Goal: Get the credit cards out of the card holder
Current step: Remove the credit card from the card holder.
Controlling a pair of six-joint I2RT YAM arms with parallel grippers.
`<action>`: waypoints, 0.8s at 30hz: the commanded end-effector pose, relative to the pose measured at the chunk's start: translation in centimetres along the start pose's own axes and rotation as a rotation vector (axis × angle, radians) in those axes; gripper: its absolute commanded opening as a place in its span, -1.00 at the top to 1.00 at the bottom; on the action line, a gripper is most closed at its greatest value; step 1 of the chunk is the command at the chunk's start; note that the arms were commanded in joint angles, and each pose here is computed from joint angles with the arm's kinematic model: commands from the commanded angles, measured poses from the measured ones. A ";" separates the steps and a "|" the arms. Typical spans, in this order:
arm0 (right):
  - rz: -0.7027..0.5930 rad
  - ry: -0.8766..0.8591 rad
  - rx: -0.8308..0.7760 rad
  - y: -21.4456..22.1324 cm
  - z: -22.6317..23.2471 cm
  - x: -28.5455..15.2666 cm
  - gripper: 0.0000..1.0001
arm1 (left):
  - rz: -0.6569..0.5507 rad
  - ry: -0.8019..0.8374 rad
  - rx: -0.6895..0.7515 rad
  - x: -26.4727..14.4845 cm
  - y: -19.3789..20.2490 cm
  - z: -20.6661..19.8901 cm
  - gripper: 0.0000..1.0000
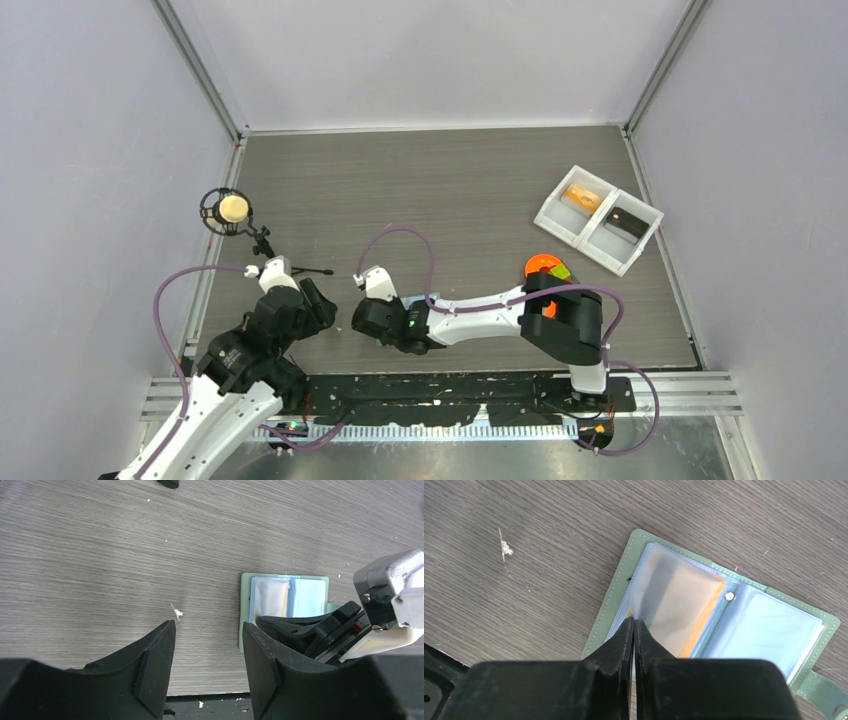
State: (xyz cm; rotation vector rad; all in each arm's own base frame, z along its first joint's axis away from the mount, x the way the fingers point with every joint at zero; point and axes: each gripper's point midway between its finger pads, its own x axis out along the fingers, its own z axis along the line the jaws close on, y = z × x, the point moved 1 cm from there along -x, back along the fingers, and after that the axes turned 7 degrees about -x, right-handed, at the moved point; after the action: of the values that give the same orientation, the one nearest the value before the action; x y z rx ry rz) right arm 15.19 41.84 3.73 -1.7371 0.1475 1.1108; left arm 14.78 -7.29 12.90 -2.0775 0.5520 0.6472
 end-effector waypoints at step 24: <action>-0.244 -0.316 0.425 -1.5 -6.8 -4.5 0.77 | 0.122 0.044 0.008 1.8 1.5 -2.5 -0.04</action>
State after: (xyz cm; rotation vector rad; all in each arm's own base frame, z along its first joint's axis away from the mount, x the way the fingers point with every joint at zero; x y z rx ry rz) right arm 17.49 35.51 6.01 -1.2792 0.0361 1.0872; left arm 15.12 -9.58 11.70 -2.0374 0.6914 0.7034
